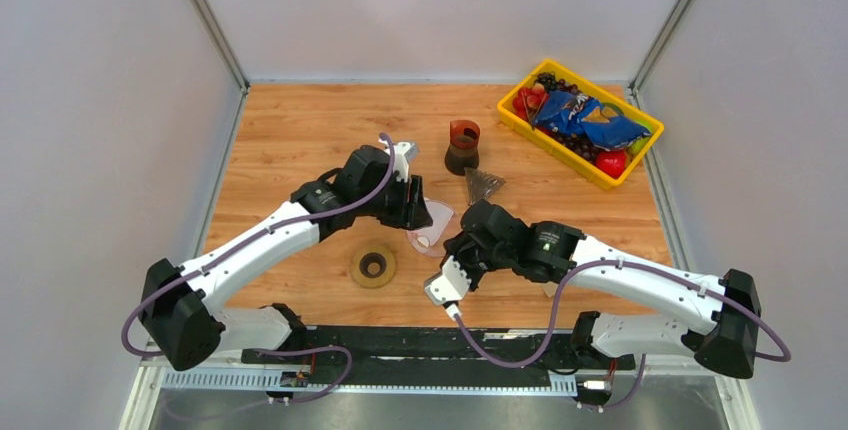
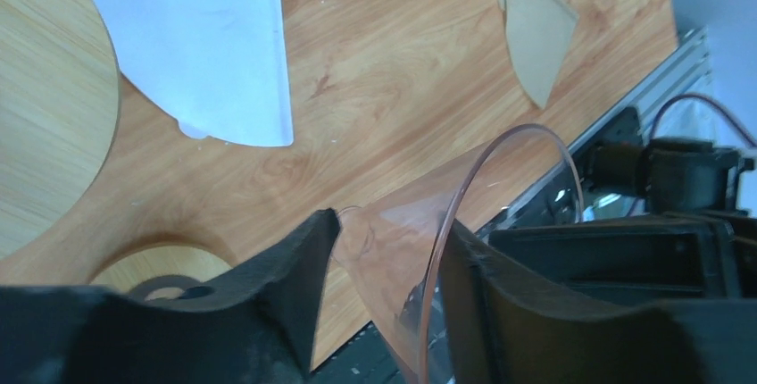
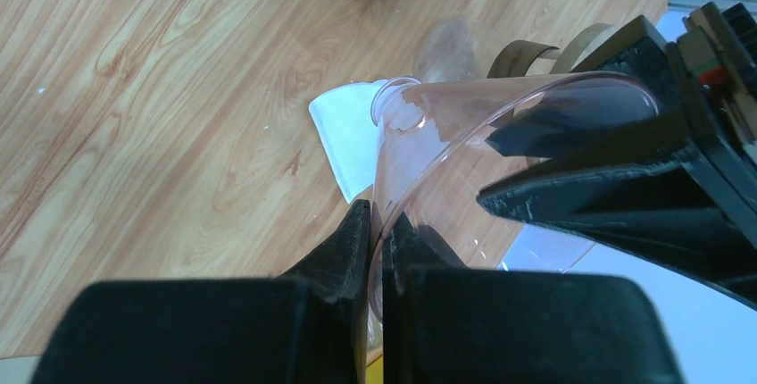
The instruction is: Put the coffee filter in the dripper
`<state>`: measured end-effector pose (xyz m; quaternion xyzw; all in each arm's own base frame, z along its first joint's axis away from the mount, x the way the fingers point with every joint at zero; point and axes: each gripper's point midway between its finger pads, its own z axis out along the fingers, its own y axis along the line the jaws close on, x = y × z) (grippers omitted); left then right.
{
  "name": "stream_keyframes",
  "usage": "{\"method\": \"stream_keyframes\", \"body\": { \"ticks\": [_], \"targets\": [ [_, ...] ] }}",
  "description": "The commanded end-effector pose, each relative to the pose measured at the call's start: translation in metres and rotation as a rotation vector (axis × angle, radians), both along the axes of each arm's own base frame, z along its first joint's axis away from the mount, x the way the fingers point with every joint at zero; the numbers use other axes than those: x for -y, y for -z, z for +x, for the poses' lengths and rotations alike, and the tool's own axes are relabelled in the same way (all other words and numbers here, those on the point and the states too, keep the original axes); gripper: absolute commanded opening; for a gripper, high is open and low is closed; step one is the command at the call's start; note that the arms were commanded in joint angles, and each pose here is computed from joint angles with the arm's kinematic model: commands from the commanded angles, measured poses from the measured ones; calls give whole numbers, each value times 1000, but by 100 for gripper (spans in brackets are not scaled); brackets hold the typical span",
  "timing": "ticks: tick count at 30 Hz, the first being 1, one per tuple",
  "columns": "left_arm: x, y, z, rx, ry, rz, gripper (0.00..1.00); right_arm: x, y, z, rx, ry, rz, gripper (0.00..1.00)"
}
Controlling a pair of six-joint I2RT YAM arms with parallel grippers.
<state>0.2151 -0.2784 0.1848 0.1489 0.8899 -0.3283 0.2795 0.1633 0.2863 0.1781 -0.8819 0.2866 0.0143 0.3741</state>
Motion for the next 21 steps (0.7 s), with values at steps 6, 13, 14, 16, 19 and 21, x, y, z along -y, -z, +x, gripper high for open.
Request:
{"method": "stream_keyframes", "body": {
  "ticks": [6,13,14,16,19,21],
  "targets": [
    [10,-16,9,43,-3,-2,2,-12,-31,4,57,-23,74,20],
    [6,-24,17,78,-53,-8,0,-14,-51,-1,39,-18,144,100],
    [5,-28,18,94,-62,-17,0,-15,-57,-4,32,-28,165,100],
    [1,-35,21,120,-87,-26,0,-18,-76,-12,17,-47,239,100],
    [-10,-47,29,176,-151,-20,0,-22,-119,-16,12,-25,425,100],
    [-19,-55,34,211,-202,-10,0,-22,-152,-14,3,24,585,100]
  ]
}}
